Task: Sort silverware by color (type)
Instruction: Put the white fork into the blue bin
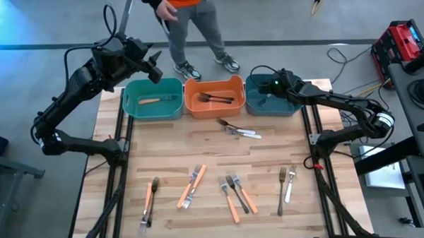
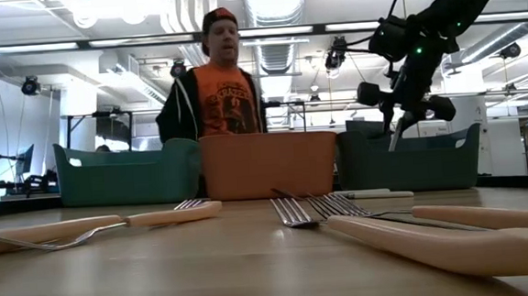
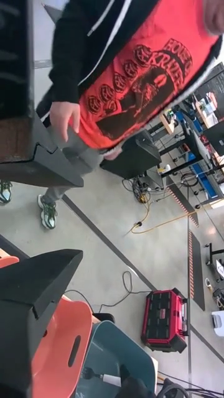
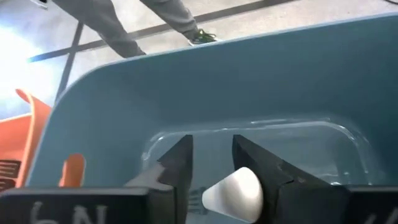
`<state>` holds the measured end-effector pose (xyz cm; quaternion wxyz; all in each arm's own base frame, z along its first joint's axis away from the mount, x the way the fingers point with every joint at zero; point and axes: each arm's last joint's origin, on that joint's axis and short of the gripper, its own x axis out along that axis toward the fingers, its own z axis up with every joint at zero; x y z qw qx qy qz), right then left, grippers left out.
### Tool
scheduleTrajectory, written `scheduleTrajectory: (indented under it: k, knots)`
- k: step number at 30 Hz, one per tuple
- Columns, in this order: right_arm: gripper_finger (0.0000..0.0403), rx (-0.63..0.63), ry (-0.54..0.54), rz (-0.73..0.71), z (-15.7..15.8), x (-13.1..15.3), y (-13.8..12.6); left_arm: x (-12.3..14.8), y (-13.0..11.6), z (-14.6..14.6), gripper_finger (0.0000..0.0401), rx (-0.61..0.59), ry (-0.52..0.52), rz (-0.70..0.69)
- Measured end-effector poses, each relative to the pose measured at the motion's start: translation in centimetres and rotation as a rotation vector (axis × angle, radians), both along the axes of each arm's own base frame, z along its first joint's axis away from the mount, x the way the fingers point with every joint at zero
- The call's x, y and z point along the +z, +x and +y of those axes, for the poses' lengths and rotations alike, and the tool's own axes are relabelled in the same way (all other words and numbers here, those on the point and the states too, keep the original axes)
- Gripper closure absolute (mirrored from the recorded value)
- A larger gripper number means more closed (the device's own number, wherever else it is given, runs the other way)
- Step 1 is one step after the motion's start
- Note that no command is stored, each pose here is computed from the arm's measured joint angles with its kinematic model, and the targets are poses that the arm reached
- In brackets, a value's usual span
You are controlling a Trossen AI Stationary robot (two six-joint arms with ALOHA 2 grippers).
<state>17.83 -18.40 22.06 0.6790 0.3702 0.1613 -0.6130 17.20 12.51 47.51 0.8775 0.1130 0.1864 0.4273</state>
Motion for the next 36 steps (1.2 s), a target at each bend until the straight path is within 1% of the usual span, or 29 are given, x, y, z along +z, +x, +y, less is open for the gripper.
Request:
scheduleTrajectory:
  k: [5,10,17,23,31,36]
  knots:
    - [0.0254,0.000,0.007,0.008,0.0,-0.1,-0.1,0.0,0.0,0.0,0.0246,0.000,0.000,0.000]
    - [0.0235,-0.001,0.025,0.027,0.2,-0.2,-0.2,0.0,0.0,0.0,0.0246,0.000,0.000,0.000]
    - [0.0227,-0.007,0.050,0.046,0.3,-0.5,-0.4,0.0,0.0,0.0,0.0246,0.000,0.000,0.000]
    - [0.0226,-0.019,0.094,0.078,0.6,-0.6,-0.6,0.0,0.0,0.0,0.0246,0.000,0.000,0.001]
    - [0.0215,-0.028,0.072,0.096,0.3,0.5,-0.5,0.0,0.0,0.0,0.0246,0.000,0.000,0.001]
    - [0.0204,-0.033,0.085,0.122,0.4,1.0,-0.6,0.0,0.0,0.0,0.0246,0.000,0.000,0.001]
